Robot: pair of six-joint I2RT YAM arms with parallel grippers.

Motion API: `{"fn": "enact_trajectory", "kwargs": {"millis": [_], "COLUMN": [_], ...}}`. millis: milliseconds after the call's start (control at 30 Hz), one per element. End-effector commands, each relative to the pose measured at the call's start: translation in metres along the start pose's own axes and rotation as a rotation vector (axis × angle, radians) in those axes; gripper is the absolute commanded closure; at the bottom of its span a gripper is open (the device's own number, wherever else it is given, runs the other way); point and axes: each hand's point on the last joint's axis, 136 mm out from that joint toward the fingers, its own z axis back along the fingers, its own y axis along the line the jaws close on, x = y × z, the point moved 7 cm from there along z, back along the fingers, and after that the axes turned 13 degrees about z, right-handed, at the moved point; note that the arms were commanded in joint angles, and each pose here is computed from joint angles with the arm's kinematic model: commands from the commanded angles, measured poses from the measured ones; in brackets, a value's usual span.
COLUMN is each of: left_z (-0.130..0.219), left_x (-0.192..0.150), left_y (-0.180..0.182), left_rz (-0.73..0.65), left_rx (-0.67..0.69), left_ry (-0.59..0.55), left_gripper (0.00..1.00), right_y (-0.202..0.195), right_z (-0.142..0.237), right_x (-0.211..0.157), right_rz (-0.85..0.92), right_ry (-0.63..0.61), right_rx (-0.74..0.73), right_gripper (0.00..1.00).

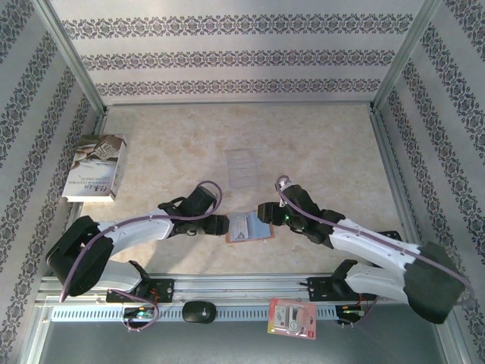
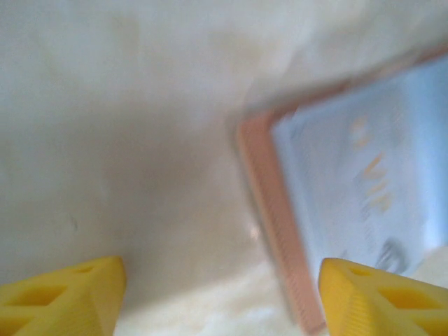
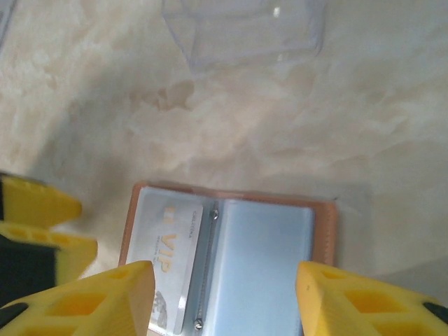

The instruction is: Take the credit cards out of the card holder

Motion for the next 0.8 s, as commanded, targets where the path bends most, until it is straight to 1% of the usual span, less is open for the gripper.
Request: {"fn": "enact_trajectory", "kwargs": {"millis": [0, 67, 167, 267, 400, 633, 767], "left_z": [0.006, 0.002, -0.006, -0.013, -0.021, -0.024, -0.024], "left_x": [0.019, 0.019, 0.017, 0.015, 0.008, -0.005, -0.008], "left_y": [-0.028, -0.031, -0.030, -0.028, -0.029, -0.026, -0.025], "left_rz": [-0.068, -0.083, -0.070, -0.061, -0.056, -0.064, -0.069], "left_rx": [-0.147, -0.142, -0.144, -0.136, -0.137, -0.102, -0.090], "left_ry": [-0.134, -0.130, -0.118, -0.099, -0.058, -0.026, -0.017], "left_gripper": [0.23, 0.22, 0.22, 0.26, 0.34, 0.46, 0.49], "right_y": [0.025, 0.029, 0.031, 0.031, 0.029, 0.024, 0.023], "right_z": [-0.014, -0.024, -0.036, -0.045, -0.053, -0.057, -0.056], "right_x": [0.007, 0.006, 0.003, 0.000, -0.005, -0.012, -0.014], "right_rz": [-0.018, -0.041, -0.068, -0.090, -0.111, -0.120, -0.118], "right_ry": [0.070, 0.108, 0.150, 0.182, 0.224, 0.233, 0.237], "right_rx": [0.177, 0.198, 0.205, 0.195, 0.164, 0.133, 0.131], "right_gripper": [0.48, 0.57, 0.63, 0.69, 0.73, 0.75, 0.76]}}
